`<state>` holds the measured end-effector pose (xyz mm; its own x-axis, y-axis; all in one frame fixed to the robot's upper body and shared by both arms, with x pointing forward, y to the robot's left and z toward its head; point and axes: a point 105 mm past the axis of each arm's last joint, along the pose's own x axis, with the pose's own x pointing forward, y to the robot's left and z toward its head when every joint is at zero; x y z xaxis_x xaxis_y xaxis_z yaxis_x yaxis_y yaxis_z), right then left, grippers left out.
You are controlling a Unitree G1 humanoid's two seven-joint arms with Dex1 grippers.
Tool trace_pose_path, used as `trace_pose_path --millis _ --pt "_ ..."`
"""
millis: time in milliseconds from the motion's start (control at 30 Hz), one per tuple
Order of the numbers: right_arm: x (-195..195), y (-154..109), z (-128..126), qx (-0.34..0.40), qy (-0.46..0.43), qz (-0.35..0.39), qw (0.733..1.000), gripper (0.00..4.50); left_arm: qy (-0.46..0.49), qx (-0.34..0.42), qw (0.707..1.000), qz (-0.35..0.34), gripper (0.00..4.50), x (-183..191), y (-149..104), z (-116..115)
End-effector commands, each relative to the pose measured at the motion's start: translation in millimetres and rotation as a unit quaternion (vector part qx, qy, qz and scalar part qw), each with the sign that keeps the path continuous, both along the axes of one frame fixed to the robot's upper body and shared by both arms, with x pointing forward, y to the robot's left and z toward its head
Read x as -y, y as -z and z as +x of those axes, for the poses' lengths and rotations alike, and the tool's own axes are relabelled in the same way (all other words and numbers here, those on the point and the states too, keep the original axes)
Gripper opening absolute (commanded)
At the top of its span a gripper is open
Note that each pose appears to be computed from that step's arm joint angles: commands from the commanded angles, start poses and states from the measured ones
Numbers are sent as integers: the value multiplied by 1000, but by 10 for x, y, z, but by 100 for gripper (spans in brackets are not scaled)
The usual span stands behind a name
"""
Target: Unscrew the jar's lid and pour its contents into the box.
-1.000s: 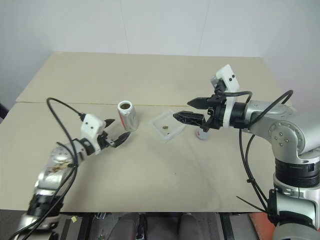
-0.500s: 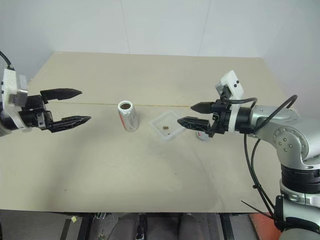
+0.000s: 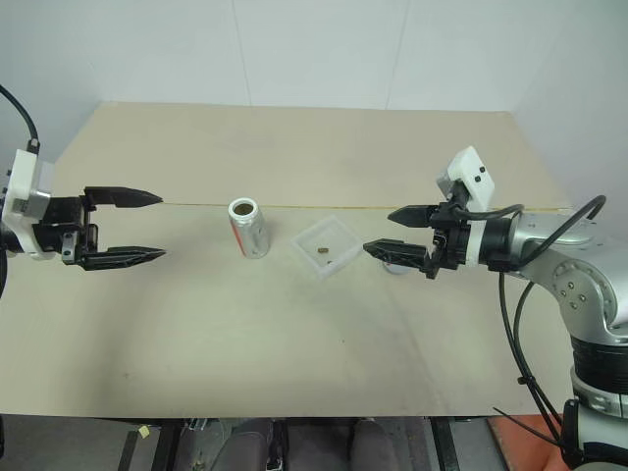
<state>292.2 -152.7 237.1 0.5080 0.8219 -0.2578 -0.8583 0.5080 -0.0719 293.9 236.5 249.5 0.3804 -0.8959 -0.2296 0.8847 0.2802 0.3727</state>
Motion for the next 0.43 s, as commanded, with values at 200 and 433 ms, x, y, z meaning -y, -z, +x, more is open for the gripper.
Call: trace_pose_path --millis 200,433 --pt "50 -115 -93 48 -5 -13 999 450 -17 17 1000 -6 448 -76 -76 -117" --pt "18 -44 -121 55 -13 -27 998 450 -28 14 999 -16 448 -80 -38 -162"
